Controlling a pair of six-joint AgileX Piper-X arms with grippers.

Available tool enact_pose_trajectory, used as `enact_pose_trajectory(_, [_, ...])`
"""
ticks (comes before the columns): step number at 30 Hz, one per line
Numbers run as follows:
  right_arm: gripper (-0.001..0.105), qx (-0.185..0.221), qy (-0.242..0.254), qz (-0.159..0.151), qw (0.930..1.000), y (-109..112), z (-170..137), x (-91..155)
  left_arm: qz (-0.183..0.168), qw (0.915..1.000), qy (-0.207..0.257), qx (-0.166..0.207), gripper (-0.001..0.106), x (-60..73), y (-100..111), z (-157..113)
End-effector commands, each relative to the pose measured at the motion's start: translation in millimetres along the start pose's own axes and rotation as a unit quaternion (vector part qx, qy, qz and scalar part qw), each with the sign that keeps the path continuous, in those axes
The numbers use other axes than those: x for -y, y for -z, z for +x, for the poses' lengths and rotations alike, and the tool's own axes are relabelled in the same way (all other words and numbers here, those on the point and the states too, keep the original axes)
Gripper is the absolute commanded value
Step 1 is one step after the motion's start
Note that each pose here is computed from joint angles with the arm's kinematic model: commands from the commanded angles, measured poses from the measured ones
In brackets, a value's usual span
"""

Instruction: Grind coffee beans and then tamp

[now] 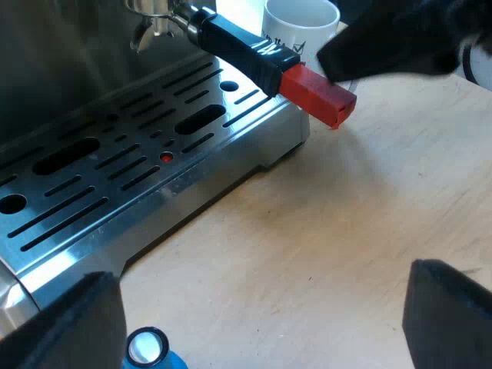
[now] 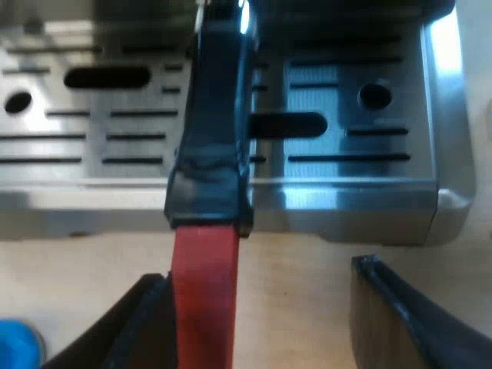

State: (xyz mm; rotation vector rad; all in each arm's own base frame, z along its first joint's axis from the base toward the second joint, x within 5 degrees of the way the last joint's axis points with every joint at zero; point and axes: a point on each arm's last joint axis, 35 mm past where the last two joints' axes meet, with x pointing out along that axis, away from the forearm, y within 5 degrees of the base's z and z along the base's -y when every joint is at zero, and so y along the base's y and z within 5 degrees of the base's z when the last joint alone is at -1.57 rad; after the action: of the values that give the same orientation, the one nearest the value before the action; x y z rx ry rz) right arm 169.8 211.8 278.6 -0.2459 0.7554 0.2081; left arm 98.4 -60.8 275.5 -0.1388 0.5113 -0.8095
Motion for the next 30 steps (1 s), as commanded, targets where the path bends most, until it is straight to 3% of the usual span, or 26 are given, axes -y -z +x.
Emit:
enact_pose_trajectory(1, [0.051,0.010,0.007,0.008,0.9999,-2,-7,7,-0.003,1.0000,0.005,0.002,0.086,0.7,0,0])
enact_pose_trajectory(21, [0.051,0.013,-0.045,0.019,0.9987,-12,-15,-1,-0.003,1.0000,0.005,0.002,0.086,0.7,0,0])
enact_pose_trajectory(30, [0.047,0.023,-0.026,0.001,0.9994,-7,-25,-10,-0.003,1.0000,0.005,0.002,0.086,0.7,0,0])
